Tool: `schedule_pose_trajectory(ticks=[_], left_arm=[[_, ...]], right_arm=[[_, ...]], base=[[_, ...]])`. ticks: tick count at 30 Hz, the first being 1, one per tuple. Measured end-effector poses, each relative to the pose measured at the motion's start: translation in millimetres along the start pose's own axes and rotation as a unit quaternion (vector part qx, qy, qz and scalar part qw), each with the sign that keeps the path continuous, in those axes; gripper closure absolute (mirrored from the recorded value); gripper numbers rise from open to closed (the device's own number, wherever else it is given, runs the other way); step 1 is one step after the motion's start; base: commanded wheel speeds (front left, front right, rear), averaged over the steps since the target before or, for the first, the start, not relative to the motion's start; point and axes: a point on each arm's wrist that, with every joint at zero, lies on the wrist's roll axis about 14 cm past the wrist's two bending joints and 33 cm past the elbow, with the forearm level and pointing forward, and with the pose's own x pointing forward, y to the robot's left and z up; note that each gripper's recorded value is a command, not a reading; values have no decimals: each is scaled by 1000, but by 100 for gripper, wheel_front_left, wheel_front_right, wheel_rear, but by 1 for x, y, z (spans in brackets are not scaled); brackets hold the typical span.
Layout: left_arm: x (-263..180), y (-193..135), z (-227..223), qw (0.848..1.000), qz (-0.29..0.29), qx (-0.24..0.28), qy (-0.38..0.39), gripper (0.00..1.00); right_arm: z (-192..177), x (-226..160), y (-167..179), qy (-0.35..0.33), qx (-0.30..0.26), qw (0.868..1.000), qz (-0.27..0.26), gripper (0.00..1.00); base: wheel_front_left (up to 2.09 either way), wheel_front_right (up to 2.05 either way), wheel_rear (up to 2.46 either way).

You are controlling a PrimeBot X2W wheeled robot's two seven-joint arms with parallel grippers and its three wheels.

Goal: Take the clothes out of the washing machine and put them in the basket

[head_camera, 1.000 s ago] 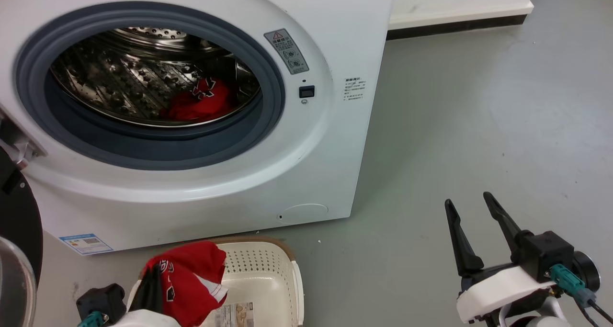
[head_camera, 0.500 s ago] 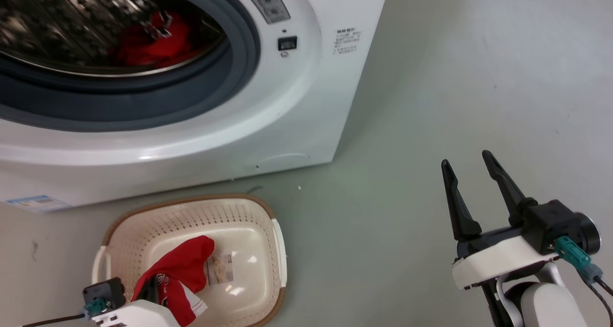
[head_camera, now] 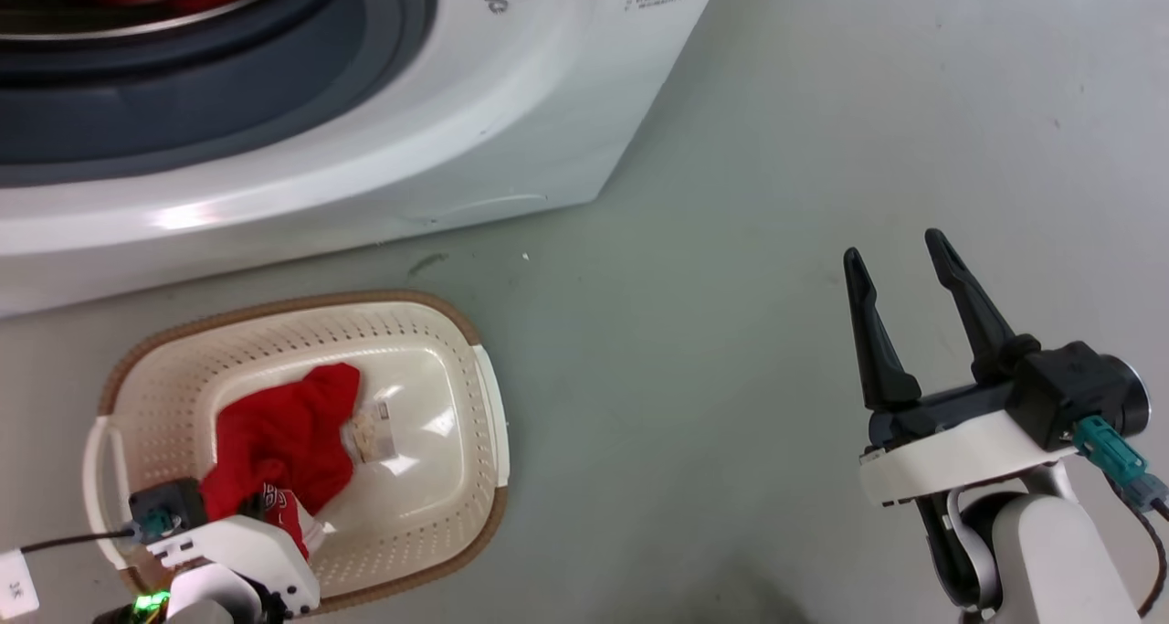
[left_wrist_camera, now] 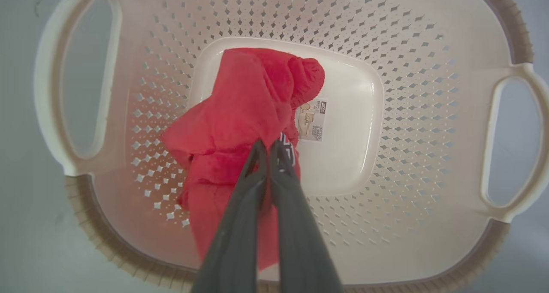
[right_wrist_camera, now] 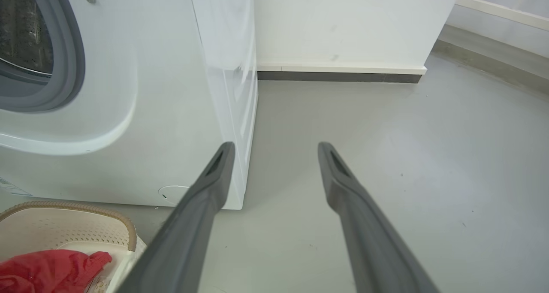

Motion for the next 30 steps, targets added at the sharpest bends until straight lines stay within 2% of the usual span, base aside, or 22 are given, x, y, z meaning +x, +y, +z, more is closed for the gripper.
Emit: schedule_pose_trajectory(ticks=[12, 18, 20, 21, 30], left_arm=[[42, 2, -41, 996, 11, 12, 84, 100], [49, 2, -57, 992, 9, 18, 122, 98], [48, 2, -57, 992, 10, 18, 123, 37], [46, 1, -55, 992, 9, 21, 122, 0], [23, -9, -37, 996, -5, 15, 90, 0]], right_arm=[[-36, 18, -7, 36, -4, 999, -6, 0], [-49, 17, -11, 51, -4, 999, -11, 0], [-49, 17, -10, 52, -3, 999, -11, 0], [-47, 17, -10, 48, -3, 999, -10, 0], [-19, 10, -6, 13, -3, 1000, -5, 0]], base=[[0, 0, 0], [0, 0, 0], [0, 0, 0], [0, 0, 0], [0, 0, 0]])
